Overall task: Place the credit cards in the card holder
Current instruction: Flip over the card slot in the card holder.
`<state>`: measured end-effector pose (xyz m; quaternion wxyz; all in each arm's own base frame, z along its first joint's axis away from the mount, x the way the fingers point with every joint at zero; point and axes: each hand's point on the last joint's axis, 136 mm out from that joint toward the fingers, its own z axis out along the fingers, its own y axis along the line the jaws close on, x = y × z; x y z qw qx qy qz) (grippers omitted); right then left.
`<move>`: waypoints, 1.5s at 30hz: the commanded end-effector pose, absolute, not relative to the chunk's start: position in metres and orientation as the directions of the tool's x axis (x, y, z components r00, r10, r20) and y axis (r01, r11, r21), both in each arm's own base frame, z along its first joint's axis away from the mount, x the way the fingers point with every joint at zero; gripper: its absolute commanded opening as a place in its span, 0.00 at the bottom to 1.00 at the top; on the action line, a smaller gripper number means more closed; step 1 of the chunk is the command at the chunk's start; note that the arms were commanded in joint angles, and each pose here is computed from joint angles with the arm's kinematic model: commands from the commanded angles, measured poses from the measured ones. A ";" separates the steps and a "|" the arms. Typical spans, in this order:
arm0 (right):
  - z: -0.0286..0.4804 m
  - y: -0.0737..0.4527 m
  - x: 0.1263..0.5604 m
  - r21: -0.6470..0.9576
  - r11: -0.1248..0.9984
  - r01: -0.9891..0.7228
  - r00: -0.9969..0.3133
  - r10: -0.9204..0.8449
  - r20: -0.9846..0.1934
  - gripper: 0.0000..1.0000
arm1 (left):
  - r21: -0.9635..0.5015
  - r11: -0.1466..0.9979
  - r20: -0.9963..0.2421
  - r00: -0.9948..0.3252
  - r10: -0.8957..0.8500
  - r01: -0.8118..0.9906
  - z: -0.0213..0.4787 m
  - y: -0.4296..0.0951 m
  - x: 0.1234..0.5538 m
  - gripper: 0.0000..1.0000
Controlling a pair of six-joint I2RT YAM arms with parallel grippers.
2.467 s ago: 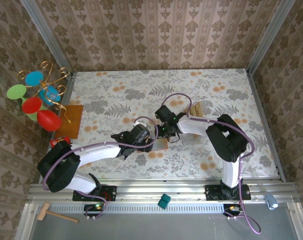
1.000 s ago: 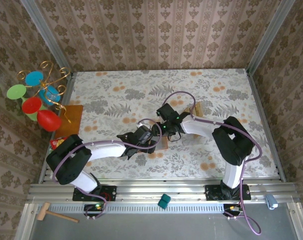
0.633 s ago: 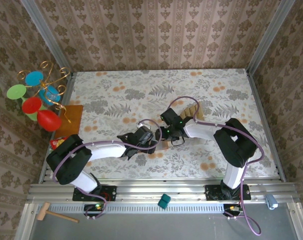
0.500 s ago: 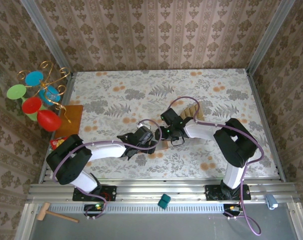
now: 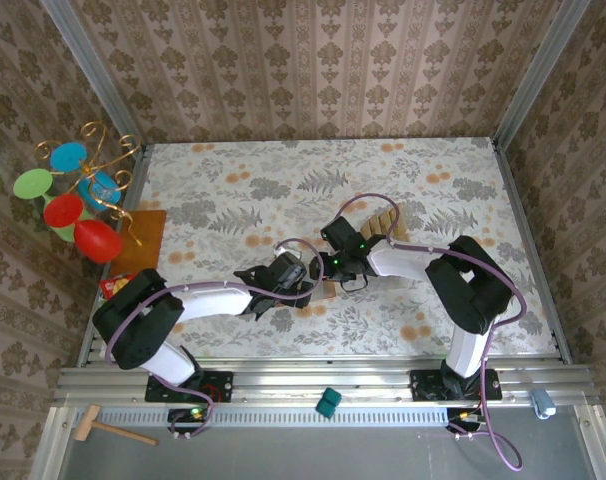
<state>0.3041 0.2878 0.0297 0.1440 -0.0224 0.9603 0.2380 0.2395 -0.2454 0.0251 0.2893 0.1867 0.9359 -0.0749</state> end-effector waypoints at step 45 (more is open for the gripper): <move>0.051 0.377 0.278 0.460 0.859 -0.224 -0.965 -0.128 -0.229 0.68 | -0.160 0.978 -0.671 -0.742 -0.010 0.132 0.085 -0.130 0.235 1.00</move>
